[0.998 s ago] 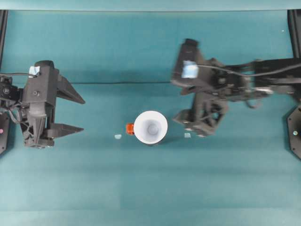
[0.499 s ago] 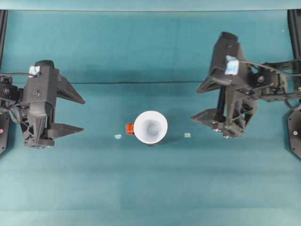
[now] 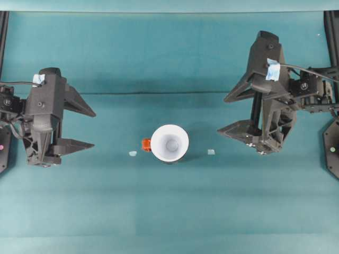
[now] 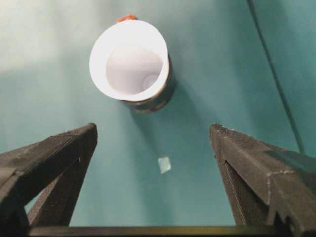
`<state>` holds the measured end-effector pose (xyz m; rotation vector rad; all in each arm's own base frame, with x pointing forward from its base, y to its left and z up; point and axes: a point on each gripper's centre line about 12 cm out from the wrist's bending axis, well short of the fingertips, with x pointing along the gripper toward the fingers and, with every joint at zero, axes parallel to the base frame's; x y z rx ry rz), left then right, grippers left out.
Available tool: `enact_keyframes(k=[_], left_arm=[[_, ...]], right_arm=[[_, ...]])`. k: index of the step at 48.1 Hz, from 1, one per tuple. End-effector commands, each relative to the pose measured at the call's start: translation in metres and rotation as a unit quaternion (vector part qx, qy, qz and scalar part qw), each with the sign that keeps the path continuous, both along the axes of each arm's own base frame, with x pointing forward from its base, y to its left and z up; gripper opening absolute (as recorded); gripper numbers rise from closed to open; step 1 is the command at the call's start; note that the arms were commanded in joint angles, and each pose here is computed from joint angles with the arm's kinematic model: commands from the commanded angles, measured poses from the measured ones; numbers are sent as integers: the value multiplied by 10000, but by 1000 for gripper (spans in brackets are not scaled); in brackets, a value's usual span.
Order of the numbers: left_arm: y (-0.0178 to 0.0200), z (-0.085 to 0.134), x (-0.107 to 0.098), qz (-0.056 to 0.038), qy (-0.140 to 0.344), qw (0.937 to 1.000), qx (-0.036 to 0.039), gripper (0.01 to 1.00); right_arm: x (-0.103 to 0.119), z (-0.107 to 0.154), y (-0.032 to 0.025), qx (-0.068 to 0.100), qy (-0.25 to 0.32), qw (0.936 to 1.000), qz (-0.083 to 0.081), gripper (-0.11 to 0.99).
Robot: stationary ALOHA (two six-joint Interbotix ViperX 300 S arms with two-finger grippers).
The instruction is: Put the paper cup into the moved red handle cup holder.
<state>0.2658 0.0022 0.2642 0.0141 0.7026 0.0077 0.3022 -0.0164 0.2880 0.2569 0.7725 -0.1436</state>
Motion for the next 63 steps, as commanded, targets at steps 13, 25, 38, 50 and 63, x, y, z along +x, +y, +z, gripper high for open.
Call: enact_keyframes(k=[13,25,38,50,63], left_arm=[[-7,67,20,-3,-115,9999,-10,920],[-8,108,30,3,-315,9995,-22,920],[-9,150,26,5,-460,9989,-29,920],[-9,145,27,10,-445,9990,-35,920],[-9,147,24,10,-445,9990,-35,920]], right_arm=[[-57,148,13,-30,-267,9996,35,824],[-52,147,13,-30,-275,9996,35,824],[-53,134,8,-31,-283,9996,27,824],[-50,137,13,-31,-298,9995,34,824],[-50,137,13,-31,-298,9995,34,824]])
